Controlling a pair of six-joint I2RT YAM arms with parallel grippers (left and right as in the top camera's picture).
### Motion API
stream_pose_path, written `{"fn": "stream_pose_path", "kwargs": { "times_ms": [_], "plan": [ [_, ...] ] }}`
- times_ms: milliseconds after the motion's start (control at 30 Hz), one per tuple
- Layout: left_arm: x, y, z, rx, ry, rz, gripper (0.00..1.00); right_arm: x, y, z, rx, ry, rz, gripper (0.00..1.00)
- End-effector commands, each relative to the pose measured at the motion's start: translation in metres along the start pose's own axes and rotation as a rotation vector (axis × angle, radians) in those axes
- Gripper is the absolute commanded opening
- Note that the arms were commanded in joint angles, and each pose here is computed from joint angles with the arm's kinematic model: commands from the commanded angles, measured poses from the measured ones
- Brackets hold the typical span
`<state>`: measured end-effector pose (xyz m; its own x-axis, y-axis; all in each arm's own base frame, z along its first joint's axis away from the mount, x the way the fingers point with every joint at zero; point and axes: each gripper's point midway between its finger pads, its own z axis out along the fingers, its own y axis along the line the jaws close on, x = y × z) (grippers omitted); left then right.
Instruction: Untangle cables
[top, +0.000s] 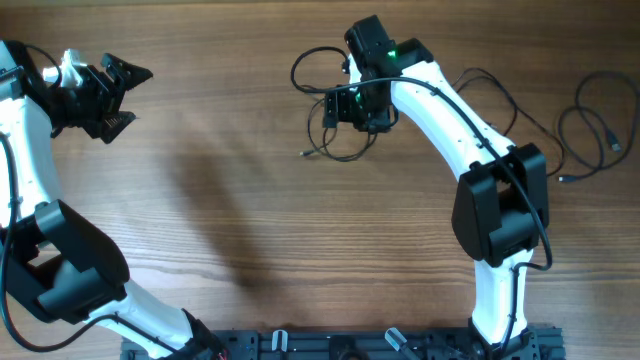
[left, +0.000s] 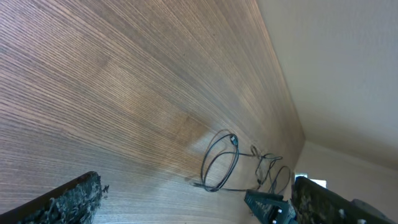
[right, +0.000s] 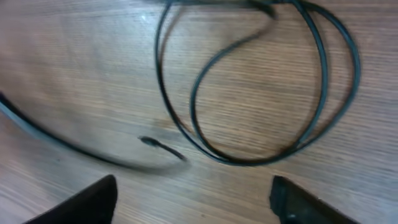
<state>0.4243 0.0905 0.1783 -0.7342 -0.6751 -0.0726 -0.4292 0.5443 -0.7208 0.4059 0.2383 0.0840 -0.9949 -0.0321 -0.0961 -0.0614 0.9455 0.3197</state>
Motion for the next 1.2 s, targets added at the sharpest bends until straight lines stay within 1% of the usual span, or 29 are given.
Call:
{"fn": "stream_pose_path", "kwargs": {
  "times_ms": [0,267,400,533,633,667,733,800,900,1033,1100,1167],
  "plan": [
    [0.001,0.0,0.0,0.0,0.0,0.019,1.0,0.002,-0.023,0.011,0.123,0.005,0.008,0.85],
    [0.001,0.0,0.0,0.0,0.0,0.019,1.0,0.003,-0.022,0.013,0.137,0.001,-0.005,0.85],
    [0.0,0.0,0.0,0.0,0.0,0.019,1.0,0.002,0.004,0.018,0.062,-0.008,-0.202,0.85],
    [0.001,0.0,0.0,0.0,0.0,0.019,1.0,0.001,0.014,0.017,0.114,-0.038,-0.321,0.84],
    [0.0,0.0,0.0,0.0,0.0,0.019,1.0,-0.003,0.028,0.01,0.103,-0.06,-0.405,0.79],
    [0.001,0.0,0.0,0.0,0.0,0.019,1.0,-0.004,0.038,0.009,0.099,-0.077,-0.485,0.78],
    [0.001,0.0,0.0,0.0,0.0,0.019,1.0,-0.002,0.044,0.011,0.125,-0.085,-0.544,0.74],
    [0.001,0.0,0.0,0.0,0.0,0.019,1.0,0.0,0.044,0.016,0.186,-0.085,-0.614,0.71],
    [0.001,0.0,0.0,0.0,0.0,0.019,1.0,0.001,0.037,0.035,0.282,-0.067,-0.702,0.72],
    [0.001,0.0,0.0,0.0,0.0,0.019,1.0,0.007,0.027,0.06,0.298,-0.002,-0.728,0.73],
    [0.001,0.0,0.0,0.0,0.0,0.019,1.0,0.01,0.022,0.07,0.302,0.027,-0.769,0.69],
    [0.001,0.0,0.0,0.0,0.0,0.019,1.0,0.011,0.018,0.076,0.305,0.049,-0.805,0.68]
  ]
}}
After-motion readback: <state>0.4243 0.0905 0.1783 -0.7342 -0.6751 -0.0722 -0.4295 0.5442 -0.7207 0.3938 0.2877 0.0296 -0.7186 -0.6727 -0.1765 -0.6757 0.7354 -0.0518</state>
